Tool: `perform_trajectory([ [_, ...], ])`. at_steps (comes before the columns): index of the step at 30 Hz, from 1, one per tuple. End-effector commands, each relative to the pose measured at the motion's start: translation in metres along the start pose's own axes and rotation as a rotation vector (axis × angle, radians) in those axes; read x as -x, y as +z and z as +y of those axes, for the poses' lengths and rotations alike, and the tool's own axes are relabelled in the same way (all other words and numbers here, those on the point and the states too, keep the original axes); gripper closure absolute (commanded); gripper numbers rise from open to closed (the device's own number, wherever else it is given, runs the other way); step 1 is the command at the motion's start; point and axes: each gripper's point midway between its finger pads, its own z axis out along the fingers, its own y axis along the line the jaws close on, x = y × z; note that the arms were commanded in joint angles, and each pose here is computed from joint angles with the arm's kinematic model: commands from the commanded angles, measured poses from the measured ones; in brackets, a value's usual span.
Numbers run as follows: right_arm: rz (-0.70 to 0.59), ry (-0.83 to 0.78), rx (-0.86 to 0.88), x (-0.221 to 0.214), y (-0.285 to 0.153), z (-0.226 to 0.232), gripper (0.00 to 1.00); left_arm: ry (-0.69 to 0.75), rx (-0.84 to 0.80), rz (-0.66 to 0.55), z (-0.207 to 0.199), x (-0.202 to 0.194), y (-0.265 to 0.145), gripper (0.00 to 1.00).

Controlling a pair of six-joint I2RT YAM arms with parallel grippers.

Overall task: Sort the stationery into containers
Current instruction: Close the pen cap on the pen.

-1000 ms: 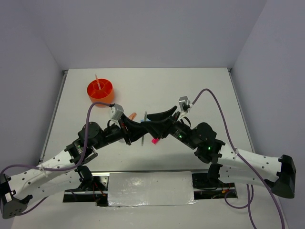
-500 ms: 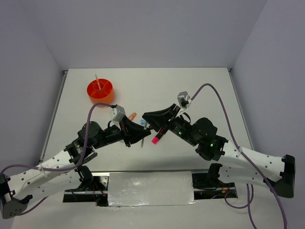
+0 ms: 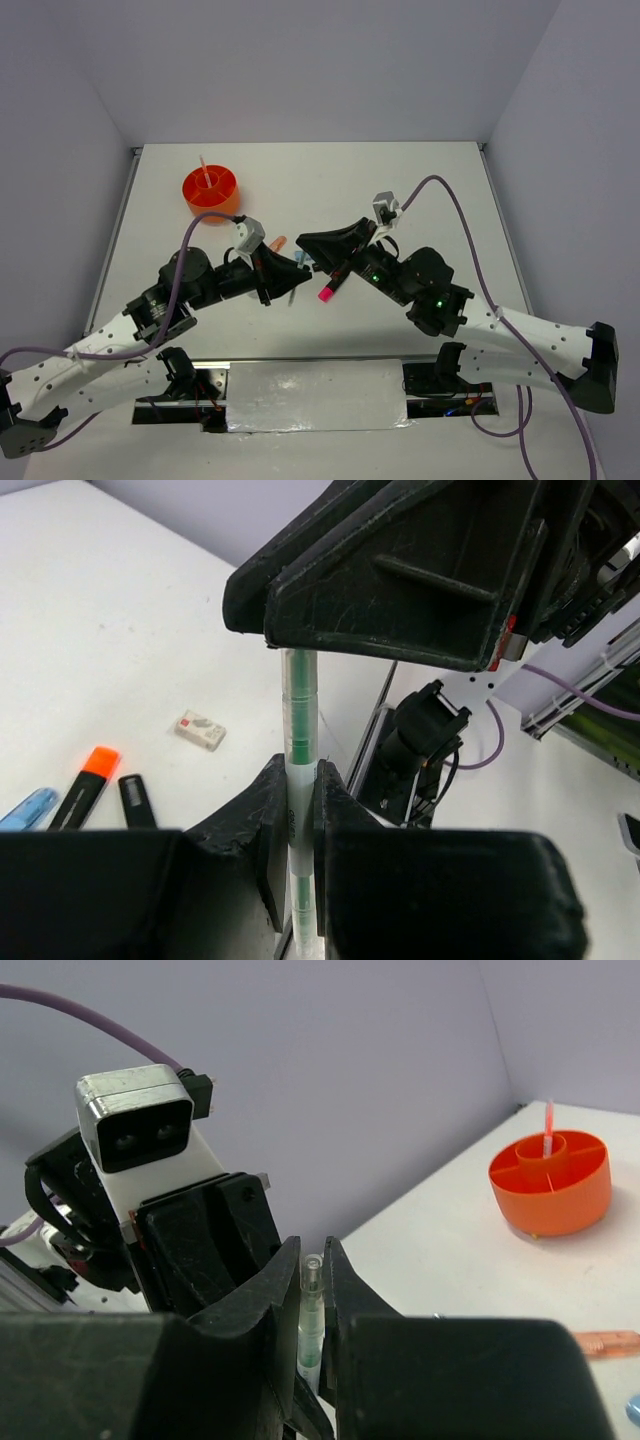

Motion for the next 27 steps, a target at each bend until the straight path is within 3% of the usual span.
perform_trajectory([
  [1, 0.124, -0.013, -0.022, -0.051, -0.003, -0.019, 1.0, 0.13, -0.041, -0.2, -0.029, 0.084, -0.013, 1.0],
  [6, 0.249, 0.007, -0.026, -0.112, -0.01, -0.033, 1.0, 0.206, -0.078, -0.268, -0.051, 0.128, -0.025, 1.0],
  [12, 0.374, -0.003, -0.029, -0.166, -0.02, -0.031, 1.0, 0.248, -0.108, -0.281, -0.063, 0.146, -0.031, 1.0],
  [27, 0.504, -0.031, -0.016, -0.22, -0.037, -0.024, 1.0, 0.302, -0.149, -0.293, -0.08, 0.177, -0.033, 1.0],
])
